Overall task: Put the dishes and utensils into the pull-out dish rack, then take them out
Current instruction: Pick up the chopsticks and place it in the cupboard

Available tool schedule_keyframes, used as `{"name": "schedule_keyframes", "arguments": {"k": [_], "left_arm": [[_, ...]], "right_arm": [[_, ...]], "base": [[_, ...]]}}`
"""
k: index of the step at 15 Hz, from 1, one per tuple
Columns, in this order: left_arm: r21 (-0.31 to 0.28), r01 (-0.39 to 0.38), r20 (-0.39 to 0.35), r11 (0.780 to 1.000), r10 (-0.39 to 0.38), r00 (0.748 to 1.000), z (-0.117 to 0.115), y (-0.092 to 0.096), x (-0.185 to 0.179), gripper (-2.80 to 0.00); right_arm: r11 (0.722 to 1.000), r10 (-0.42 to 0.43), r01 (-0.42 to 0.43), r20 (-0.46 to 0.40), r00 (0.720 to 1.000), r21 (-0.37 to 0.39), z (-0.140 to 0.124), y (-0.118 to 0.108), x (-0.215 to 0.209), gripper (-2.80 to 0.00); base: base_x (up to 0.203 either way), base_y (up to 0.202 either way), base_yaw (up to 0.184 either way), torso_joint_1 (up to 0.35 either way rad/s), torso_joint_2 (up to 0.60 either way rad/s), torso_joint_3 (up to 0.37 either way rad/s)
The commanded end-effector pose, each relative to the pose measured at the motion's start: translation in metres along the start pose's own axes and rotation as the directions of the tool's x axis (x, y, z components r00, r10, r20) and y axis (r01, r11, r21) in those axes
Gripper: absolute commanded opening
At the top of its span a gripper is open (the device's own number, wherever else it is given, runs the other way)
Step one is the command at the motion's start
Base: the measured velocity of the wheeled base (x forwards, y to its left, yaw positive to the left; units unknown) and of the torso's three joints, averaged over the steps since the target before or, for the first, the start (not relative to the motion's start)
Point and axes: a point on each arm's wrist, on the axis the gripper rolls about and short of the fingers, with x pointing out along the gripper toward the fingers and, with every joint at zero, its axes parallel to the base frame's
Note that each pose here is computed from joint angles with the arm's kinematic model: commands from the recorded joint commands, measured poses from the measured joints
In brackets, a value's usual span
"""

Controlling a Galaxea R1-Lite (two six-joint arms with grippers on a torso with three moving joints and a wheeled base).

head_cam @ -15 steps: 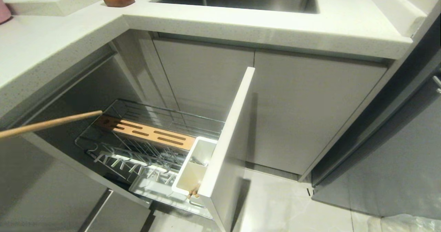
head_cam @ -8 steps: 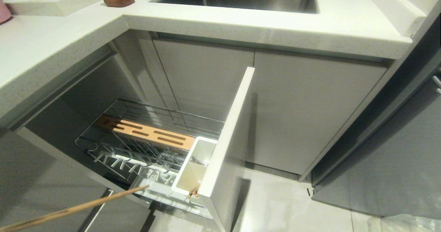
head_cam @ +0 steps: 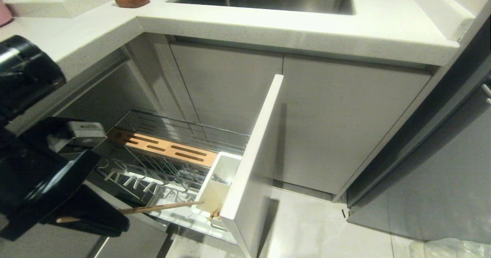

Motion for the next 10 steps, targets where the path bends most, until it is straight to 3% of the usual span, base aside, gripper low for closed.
{"name": "schedule_keyframes", "arguments": {"k": [1, 10], "left_arm": [[-0.014, -0.040, -0.052, 0.999, 0.039, 0.998, 0.025, -0.010, 0.023, -2.80], [-0.018, -0.062, -0.085, 0.998, 0.060, 0.995, 0.062, -0.019, 0.057, -2.80]], "right_arm": [[1.000, 0.000, 0.000, -0.001, 1.000, 0.000, 0.000, 0.000, 0.000, -2.80], [1.000, 0.000, 0.000, -0.001, 1.000, 0.000, 0.000, 0.000, 0.000, -2.80]], "base": [[0.000, 0.000, 0.000, 0.000, 0.00, 0.000], [0.000, 0.000, 0.000, 0.000, 0.00, 0.000]]}}
